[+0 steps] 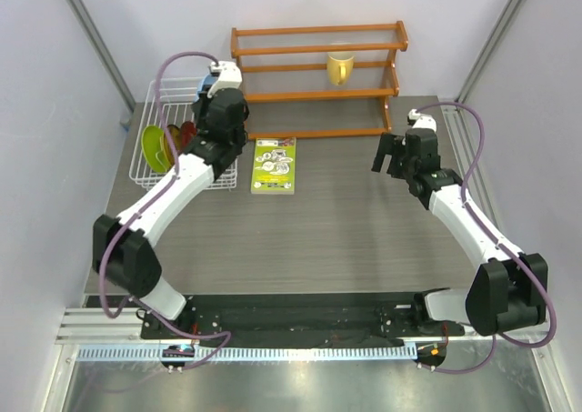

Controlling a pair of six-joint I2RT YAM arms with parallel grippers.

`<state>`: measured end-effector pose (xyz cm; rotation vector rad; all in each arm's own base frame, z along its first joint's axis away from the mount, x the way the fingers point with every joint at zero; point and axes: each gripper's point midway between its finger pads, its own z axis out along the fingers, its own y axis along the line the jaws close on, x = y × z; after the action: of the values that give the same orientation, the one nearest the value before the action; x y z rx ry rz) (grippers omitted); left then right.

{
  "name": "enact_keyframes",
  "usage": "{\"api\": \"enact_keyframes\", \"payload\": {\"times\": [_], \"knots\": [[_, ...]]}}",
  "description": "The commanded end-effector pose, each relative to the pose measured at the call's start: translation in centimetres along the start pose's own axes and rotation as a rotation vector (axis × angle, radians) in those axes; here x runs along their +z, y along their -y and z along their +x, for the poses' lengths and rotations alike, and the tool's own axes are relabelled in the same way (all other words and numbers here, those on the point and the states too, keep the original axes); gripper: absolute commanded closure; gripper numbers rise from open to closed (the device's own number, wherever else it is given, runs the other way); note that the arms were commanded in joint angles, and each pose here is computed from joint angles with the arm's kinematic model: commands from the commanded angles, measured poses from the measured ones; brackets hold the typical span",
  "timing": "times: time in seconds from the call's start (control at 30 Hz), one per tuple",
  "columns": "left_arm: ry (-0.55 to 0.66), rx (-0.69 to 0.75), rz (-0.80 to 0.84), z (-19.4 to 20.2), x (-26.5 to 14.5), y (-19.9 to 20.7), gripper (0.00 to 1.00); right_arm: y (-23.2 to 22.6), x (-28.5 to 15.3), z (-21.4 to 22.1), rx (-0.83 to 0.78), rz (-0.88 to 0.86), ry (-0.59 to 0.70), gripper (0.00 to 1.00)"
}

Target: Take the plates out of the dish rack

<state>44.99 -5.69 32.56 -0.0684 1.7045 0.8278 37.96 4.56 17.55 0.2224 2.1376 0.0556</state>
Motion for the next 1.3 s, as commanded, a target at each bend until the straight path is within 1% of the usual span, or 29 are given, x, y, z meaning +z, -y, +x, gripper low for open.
{"api": "enact_keyframes", "payload": {"times": [0.0,0.03,0.07,0.1,0.13,0.17,0.2,0.23,0.27,0.3,0.33,0.47,0.8,0.87,0.93,0.97,1.0,1.03,1.07,1.1,1.13,1.17,1.2,1.23,1.27], "knots": [[-0.027,-0.355,0.314,-2.0,-4.2,0.7,1.0,-5.3,-1.8,-3.4,0.094,-0.263,0.069,0.0],[-0.051,-0.377,0.457,-0.9,-5.4,3.3,1.0,-6.2,-1.9,-3.5,0.14,-0.31,0.064,0.0],[-0.065,-0.428,0.516,-0.7,-6.3,4.2,1.0,-7.9,-2.4,-3.4,0.158,-0.402,0.048,0.0],[-0.085,-0.503,0.564,-0.5,-7.0,5.0,1.0,-8.9,-2.8,-4.4,0.179,-0.458,0.081,0.0],[-0.122,-0.524,0.657,0.6,-8.1,7.1,1.0,-9.7,-2.9,-4.5,0.204,-0.499,0.078,0.0],[-0.144,-0.55,0.692,1.0,-8.6,7.9,1.0,-11.0,-3.6,-4.4,0.24,-0.568,0.058,0.01],[-0.188,-0.598,0.726,1.5,-9.2,9.0,1.0,-11.8,-4.0,-5.6,0.253,-0.617,0.101,0.01],[-0.216,-0.609,0.788,2.2,-10.1,10.3,1.0,-12.6,-4.3,-5.4,0.259,-0.649,0.098,0.01],[-0.232,-0.627,0.816,2.5,-10.4,10.9,1.0,-13.2,-4.7,-5.5,0.281,-0.68,0.094,0.01],[-0.234,-0.658,0.839,2.3,-10.7,11.5,1.0,-13.8,-4.9,-5.8,0.283,-0.706,0.112,0.01],[-0.261,-0.679,0.853,3.1,-11.0,12.1,1.0,-14.2,-5.0,-5.7,0.287,-0.72,0.108,0.01],[-0.29,-0.729,0.927,3.1,-12.1,13.4,1.0,-16.4,-4.6,-4.2,0.283,-0.757,0.066,0.01],[-0.266,-0.805,1.006,1.5,-13.5,13.6,1.0,-19.0,-2.0,-0.8,0.282,-0.763,-0.046,0.03],[-0.269,-0.807,1.027,1.7,-13.9,13.9,1.0,-19.4,-1.5,-0.1,0.281,-0.773,-0.072,0.07],[-0.277,-0.809,1.051,2.0,-14.3,14.2,1.0,-20.0,-1.3,0.3,0.281,-0.792,-0.083,0.14],[-0.285,-0.808,1.059,2.2,-14.5,14.3,1.0,-20.1,-1.3,0.6,0.281,-0.805,-0.096,0.44],[-0.259,-0.826,1.075,1.5,-14.5,14.3,1.0,-20.2,-1.2,0.6,0.277,-0.811,-0.094,0.68],[-0.263,-0.827,1.076,1.8,-14.6,14.4,1.0,-20.1,-1.1,0.7,0.279,-0.806,-0.096,0.9],[-0.263,-0.83,1.061,1.9,-14.4,14.3,1.0,-19.7,-0.9,0.4,0.275,-0.78,-0.074,0.99],[-0.275,-0.82,1.041,2.5,-14.2,14.2,0.97,-19.0,-0.7,0.5,0.271,-0.743,-0.075,0.99],[-0.271,-0.808,1.017,2.8,-13.9,13.9,0.77,-18.3,-0.5,0.5,0.264,-0.707,-0.066,0.99],[-0.26,-0.8,0.964,3.1,-13.0,13.5,0.63,-16.9,-0.8,-0.8,0.269,-0.664,-0.019,0.99],[-0.291,-0.758,0.917,4.6,-12.6,13.2,0.49,-15.1,-0.2,-0.5,0.263,-0.583,-0.017,0.99],[-0.285,-0.741,0.87,4.9,-12.1,12.4,0.31,-13.9,-0.1,-0.8,0.261,-0.539,-0.009,0.99],[-0.266,-0.709,0.766,5.7,-10.7,11.2,0.24,-11.4,0.2,-1.6,0.274,-0.476,0.009,0.99]]}}
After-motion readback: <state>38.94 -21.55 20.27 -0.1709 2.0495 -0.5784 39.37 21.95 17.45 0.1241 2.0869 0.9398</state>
